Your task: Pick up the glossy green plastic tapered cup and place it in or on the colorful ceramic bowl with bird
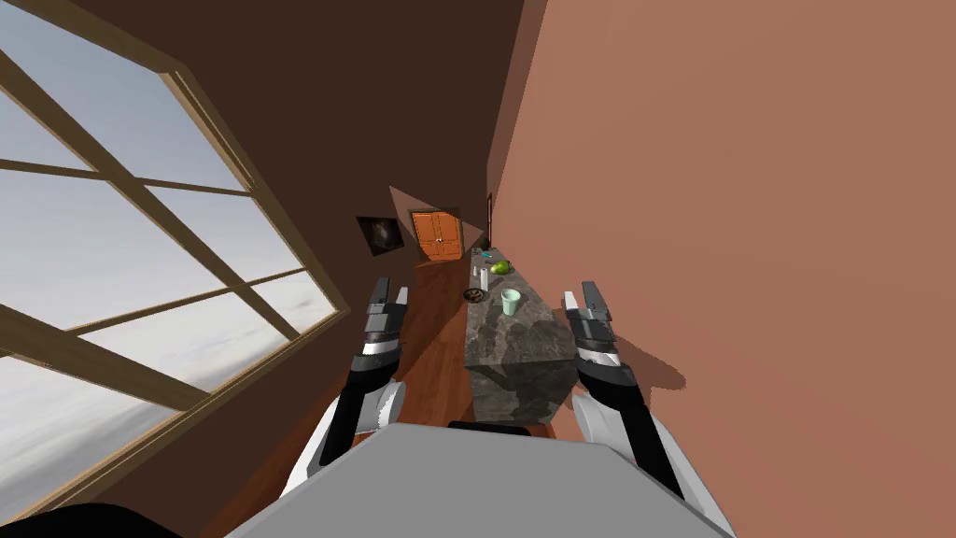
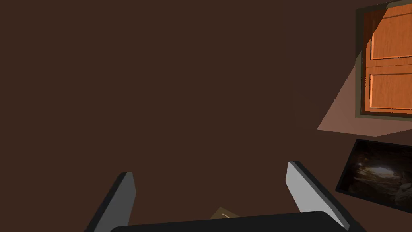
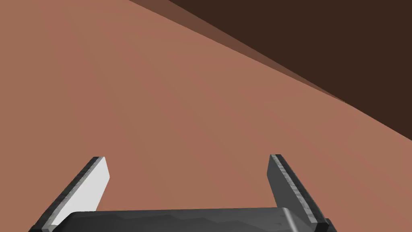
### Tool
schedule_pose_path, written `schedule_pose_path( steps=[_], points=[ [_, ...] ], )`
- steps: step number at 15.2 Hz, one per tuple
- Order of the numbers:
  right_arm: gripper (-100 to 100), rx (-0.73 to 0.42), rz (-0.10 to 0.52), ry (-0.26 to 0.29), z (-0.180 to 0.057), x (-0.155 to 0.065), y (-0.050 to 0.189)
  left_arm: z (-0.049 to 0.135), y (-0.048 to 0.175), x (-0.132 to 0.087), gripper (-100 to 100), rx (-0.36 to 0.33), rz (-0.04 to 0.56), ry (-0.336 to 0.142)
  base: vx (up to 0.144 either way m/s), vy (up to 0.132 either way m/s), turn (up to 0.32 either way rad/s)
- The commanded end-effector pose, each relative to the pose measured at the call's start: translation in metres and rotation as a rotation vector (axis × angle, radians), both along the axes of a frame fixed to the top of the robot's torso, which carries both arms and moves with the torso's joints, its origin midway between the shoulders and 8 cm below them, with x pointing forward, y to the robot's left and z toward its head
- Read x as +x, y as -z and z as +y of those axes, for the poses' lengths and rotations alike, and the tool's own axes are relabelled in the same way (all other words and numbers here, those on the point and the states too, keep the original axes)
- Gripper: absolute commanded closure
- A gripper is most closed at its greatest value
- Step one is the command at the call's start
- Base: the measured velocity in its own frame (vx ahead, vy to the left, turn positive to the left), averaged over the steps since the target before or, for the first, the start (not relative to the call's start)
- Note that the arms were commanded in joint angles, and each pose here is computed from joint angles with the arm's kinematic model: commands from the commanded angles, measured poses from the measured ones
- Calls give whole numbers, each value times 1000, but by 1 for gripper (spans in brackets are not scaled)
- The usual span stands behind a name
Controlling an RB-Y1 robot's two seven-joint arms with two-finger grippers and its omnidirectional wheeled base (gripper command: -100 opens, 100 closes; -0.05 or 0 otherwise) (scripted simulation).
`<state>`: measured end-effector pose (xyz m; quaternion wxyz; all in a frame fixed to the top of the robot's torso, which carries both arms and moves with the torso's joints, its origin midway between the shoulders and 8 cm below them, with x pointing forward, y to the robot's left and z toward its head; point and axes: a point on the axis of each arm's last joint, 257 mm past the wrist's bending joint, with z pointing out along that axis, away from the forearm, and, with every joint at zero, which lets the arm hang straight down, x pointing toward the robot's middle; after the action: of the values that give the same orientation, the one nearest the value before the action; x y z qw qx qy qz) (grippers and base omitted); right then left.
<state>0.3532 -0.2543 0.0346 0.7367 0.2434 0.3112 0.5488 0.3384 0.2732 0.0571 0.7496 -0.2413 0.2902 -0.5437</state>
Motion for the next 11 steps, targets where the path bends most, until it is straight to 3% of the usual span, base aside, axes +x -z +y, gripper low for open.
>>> schedule_pose_path(
  steps=[1, 8, 11],
  points=[
    [-100, -34, 15, -11, 3, 2, 5, 0, 0, 0, 0, 0, 0, 0, -21, 17, 2],
    [-100, -174, 96, -44, 11, 11, 38, 0, 0, 0, 0, 0, 0, 0, -67, 75, 6],
    [-100, -265, 156, -57, 12, 16, 65, 0, 0, 0, 0, 0, 0, 0, -60, 96, 17]
  ],
)
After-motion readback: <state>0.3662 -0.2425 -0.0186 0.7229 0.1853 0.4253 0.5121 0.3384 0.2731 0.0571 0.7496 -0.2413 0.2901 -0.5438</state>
